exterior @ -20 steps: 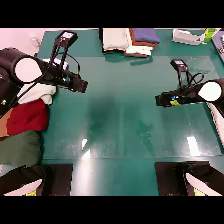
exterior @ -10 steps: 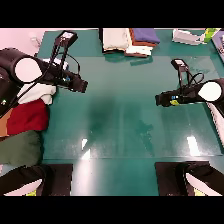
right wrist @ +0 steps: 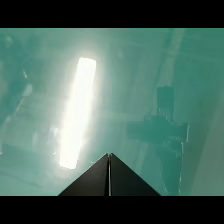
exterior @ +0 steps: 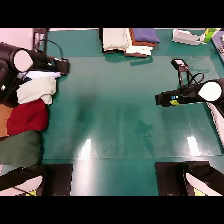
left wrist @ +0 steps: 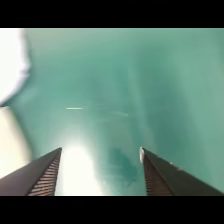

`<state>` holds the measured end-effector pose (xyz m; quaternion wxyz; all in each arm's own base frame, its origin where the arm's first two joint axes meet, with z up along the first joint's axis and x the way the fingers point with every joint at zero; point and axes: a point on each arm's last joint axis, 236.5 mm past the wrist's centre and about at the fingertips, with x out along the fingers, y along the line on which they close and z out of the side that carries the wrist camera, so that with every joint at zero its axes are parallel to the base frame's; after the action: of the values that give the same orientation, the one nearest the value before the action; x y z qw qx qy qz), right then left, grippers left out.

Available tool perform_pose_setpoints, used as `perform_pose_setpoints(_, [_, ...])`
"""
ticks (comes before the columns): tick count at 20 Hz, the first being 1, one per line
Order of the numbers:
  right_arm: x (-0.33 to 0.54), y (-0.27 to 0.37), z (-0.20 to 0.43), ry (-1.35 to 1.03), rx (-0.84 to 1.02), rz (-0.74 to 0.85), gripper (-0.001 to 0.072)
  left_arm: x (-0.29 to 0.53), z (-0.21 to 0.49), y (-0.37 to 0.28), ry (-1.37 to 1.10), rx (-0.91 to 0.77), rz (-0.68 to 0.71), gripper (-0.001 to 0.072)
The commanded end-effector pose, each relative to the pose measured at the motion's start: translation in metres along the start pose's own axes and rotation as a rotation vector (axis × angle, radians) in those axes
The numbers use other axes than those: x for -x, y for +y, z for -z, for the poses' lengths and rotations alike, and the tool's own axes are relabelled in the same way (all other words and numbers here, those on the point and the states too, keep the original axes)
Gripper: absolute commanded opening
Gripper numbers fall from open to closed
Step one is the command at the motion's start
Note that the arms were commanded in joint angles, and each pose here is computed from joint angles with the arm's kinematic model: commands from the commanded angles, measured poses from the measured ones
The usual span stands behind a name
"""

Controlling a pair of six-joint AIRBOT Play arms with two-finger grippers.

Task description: Fold the shirts.

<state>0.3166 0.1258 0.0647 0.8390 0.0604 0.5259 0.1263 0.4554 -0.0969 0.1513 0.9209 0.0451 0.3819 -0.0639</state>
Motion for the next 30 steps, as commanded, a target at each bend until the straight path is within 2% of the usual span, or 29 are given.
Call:
perform_pose_setpoints(1, [0.0, 0.004, 0.0, 0.0, -0.007, -0.017, 0.0022, -0.045, 0.003, 0.1, 0.036, 0.124, -0.157, 0.0587])
perform_pose_setpoints(8, [0.0, 0.004, 0.0, 0.001, -0.006, -0.017, 0.0022, -0.159, 0.043, 0.184, 0.168, 0.235, -0.218, 0.0587])
perform_pose_setpoints(15, [0.0, 0.004, 0.0, 0.001, -0.007, -0.017, 0.0022, -0.217, 0.055, 0.193, 0.153, 0.223, -0.216, 0.0584])
perform_pose_setpoints(16, [-0.001, 0.004, 0.0, 0.001, -0.007, -0.017, 0.0022, -0.216, 0.054, 0.194, 0.153, 0.223, -0.217, 0.0487])
perform_pose_setpoints(17, [-0.001, 0.004, -0.001, -0.003, -0.007, -0.017, 0.0022, -0.212, 0.05, 0.194, 0.154, 0.224, -0.218, 0.0278])
perform_pose_setpoints(18, [0.0, 0.004, -0.003, -0.013, -0.007, -0.018, 0.0022, -0.207, 0.044, 0.196, 0.154, 0.226, -0.221, 0.004])
perform_pose_setpoints(20, [0.008, 0.008, -0.015, -0.049, -0.002, -0.024, 0.0022, -0.183, 0.013, 0.199, 0.118, 0.228, -0.229, 0.0025])
perform_pose_setpoints(22, [0.031, 0.017, -0.042, -0.128, 0.013, -0.038, 0.0022, -0.131, -0.05, 0.199, -0.035, 0.216, -0.24, 0.0024])
perform_pose_setpoints(25, [0.093, 0.037, -0.098, -0.318, 0.051, -0.071, 0.0021, 0.008, -0.146, 0.173, -0.307, 0.113, -0.243, 0.0025])
perform_pose_setpoints(27, [0.138, 0.046, -0.127, -0.436, 0.087, -0.08, 0.0022, 0.106, -0.174, 0.14, -0.443, 0.049, -0.225, 0.0024])
perform_pose_setpoints(30, [0.19, 0.045, -0.153, -0.567, 0.087, -0.069, 0.0022, 0.208, -0.171, 0.082, -0.531, -0.037, -0.153, 0.0024])
